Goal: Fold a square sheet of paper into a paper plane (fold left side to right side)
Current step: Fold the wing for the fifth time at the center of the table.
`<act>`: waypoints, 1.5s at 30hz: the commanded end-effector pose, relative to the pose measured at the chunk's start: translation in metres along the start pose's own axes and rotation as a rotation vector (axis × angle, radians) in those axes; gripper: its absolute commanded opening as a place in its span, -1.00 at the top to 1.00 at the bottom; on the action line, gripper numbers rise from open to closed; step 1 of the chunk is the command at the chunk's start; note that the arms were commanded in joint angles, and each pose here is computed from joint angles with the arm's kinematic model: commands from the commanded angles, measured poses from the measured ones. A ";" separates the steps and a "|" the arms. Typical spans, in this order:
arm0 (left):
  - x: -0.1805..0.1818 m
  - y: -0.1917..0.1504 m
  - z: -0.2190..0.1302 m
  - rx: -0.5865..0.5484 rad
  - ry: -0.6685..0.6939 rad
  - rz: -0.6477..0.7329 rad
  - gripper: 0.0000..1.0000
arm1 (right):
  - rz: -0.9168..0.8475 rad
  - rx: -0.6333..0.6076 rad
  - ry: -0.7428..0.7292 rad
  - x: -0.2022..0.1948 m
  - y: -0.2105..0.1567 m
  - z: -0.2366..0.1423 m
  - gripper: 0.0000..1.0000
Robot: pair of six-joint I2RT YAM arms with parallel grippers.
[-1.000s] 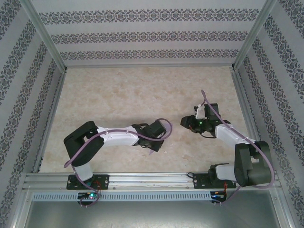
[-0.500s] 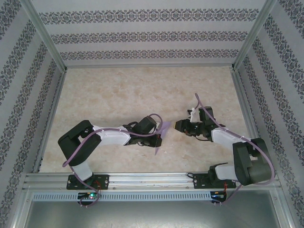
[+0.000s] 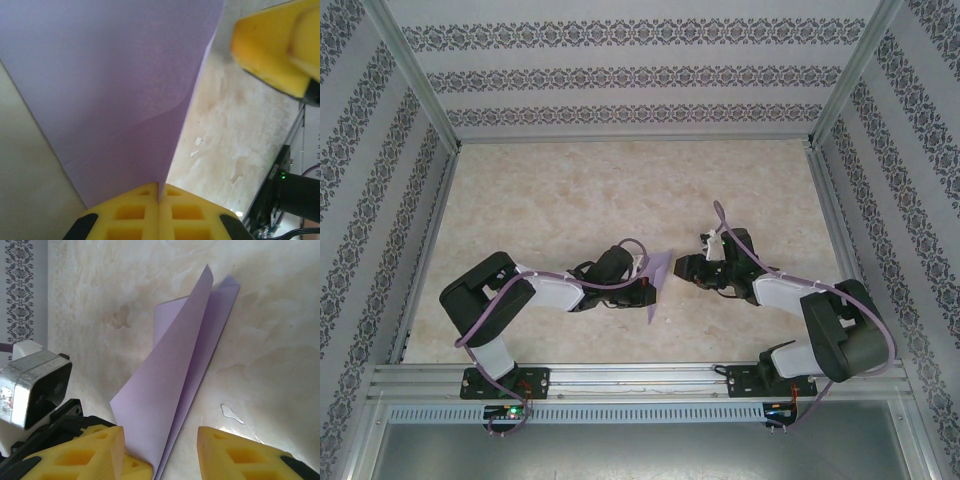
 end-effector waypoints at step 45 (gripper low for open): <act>-0.001 0.013 0.007 -0.065 -0.180 -0.127 1.00 | -0.010 0.032 -0.077 -0.004 -0.004 0.049 0.19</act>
Point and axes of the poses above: each hand's point on the last joint's axis, 136 mm out from that joint toward the fingers, its own z axis out along the fingers, its own x axis along the line the jaws close on, y = z × x, the point moved 4 cm from there along -z, back along the fingers, and after that the axes turned 1 degree about -z, right-handed, at the moved point
